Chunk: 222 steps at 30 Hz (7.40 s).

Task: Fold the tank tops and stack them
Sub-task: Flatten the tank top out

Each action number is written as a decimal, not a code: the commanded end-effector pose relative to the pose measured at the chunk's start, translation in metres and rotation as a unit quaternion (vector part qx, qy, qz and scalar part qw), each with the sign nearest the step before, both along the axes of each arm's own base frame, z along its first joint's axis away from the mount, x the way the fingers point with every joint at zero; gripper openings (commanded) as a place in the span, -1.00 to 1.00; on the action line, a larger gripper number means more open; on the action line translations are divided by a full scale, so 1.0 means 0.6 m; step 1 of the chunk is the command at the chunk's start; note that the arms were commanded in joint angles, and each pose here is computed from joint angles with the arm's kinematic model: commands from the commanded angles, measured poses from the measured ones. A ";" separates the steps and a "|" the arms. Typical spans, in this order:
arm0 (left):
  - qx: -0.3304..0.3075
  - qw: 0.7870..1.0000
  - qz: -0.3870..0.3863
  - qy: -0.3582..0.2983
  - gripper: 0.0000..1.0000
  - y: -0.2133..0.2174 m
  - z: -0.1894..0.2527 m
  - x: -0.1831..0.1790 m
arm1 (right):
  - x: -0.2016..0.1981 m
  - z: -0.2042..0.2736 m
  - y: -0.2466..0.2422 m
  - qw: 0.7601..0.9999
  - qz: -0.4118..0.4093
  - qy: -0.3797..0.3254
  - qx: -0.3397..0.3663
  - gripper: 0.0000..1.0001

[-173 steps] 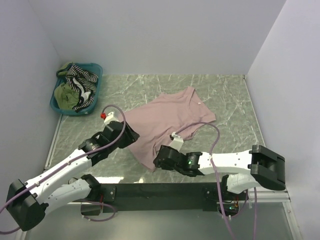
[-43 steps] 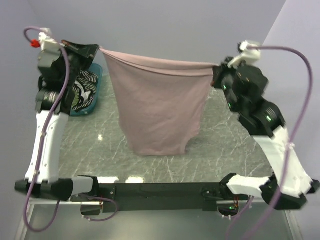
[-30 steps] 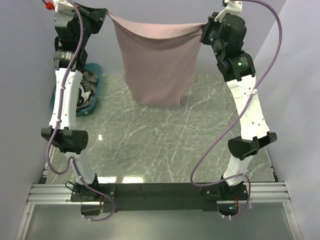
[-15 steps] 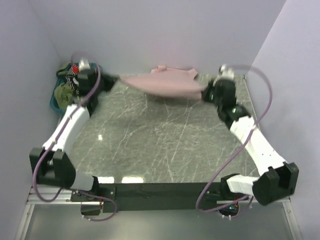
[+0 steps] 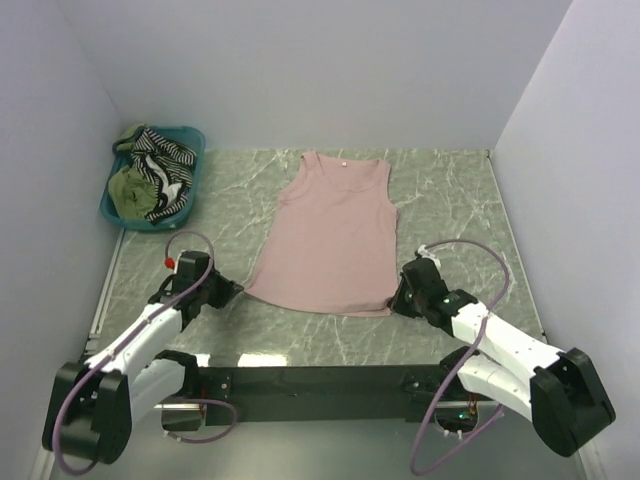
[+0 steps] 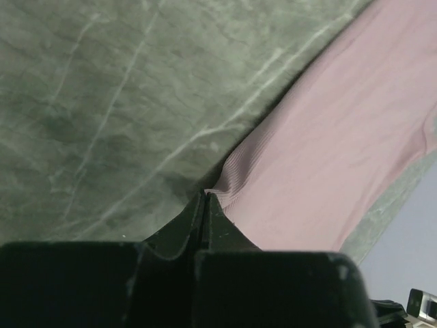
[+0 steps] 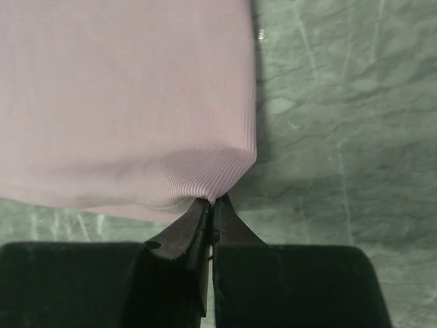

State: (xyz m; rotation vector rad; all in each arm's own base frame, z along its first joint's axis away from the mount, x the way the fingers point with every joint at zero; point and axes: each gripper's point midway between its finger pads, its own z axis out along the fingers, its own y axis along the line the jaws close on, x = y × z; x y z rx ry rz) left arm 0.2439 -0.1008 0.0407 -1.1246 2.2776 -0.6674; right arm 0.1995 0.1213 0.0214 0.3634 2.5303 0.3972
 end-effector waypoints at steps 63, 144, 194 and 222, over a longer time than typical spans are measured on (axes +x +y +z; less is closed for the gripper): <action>0.107 0.982 -0.153 0.023 -0.78 -0.155 0.075 -0.087 | 0.148 0.071 0.029 0.994 -0.069 -0.076 -0.040 0.08; 0.180 0.900 -0.385 0.096 -0.99 -0.272 -0.004 -0.312 | 0.169 0.029 0.011 0.993 -0.071 -0.059 -0.075 -1.00; 0.102 0.853 -0.498 0.118 -0.99 -0.245 0.040 -0.306 | 0.166 0.042 0.035 0.991 -0.019 -0.035 -0.125 -1.00; 0.092 0.870 -0.474 0.101 -0.99 -0.228 0.060 -0.297 | 0.144 0.068 0.052 0.990 -0.017 -0.055 -0.126 -1.00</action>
